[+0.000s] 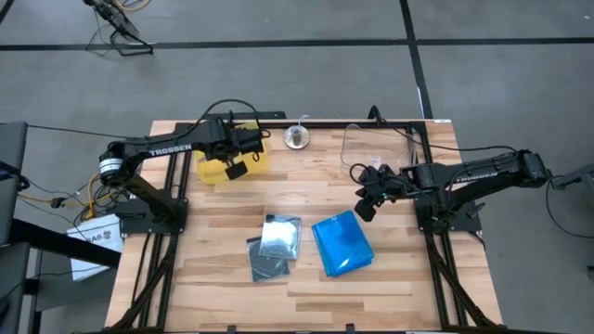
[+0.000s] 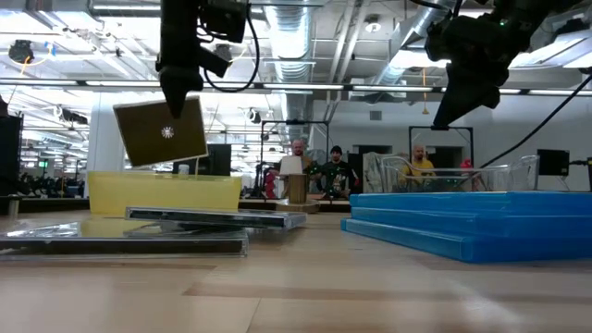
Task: Pick & place jewel cases by type
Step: Put the black CD case into the yellow bin
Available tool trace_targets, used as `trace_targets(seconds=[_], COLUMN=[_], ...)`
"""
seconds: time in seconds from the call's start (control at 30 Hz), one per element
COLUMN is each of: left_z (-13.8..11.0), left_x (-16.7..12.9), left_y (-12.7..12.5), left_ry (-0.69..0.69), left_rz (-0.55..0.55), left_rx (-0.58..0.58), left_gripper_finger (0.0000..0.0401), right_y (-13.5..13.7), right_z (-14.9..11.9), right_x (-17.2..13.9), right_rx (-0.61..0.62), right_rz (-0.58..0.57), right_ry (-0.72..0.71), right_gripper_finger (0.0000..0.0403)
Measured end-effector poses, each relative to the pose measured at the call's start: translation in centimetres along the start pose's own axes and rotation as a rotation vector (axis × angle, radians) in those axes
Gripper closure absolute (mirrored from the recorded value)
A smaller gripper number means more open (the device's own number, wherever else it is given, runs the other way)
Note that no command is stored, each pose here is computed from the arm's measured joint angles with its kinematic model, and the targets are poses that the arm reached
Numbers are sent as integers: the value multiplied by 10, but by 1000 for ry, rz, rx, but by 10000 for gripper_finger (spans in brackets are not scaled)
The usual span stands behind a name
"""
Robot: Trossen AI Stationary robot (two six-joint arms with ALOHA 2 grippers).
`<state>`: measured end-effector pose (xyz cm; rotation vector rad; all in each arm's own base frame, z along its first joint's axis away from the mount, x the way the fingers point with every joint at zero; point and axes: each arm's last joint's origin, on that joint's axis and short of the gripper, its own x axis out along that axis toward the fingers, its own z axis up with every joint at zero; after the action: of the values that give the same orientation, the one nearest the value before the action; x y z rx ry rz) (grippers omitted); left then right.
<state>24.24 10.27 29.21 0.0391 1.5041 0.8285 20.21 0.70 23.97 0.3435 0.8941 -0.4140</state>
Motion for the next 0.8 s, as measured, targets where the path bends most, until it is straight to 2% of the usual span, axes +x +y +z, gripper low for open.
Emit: trace_targets(seconds=[0.23, 0.4, 0.67, 0.8], left_z=[0, 3, 17, 20], left_x=[0, 2, 25, 30], left_y=[0, -4, -20, -22], left_ry=[1, 7, 88, 92], left_rz=[-4, -48, -15, 15], left_rx=[1, -13, 59, 62], left_gripper_finger=[393, 387, 393, 378], right_y=[0, -1, 0, 0], right_z=[0, 0, 1, 1], right_x=[0, 0, 0, 0], right_rx=[-2, -1, 0, 0], right_rz=[-17, -19, -18, -17], right_ry=[-10, -13, -13, -13], right_gripper_finger=[403, 403, 403, 403])
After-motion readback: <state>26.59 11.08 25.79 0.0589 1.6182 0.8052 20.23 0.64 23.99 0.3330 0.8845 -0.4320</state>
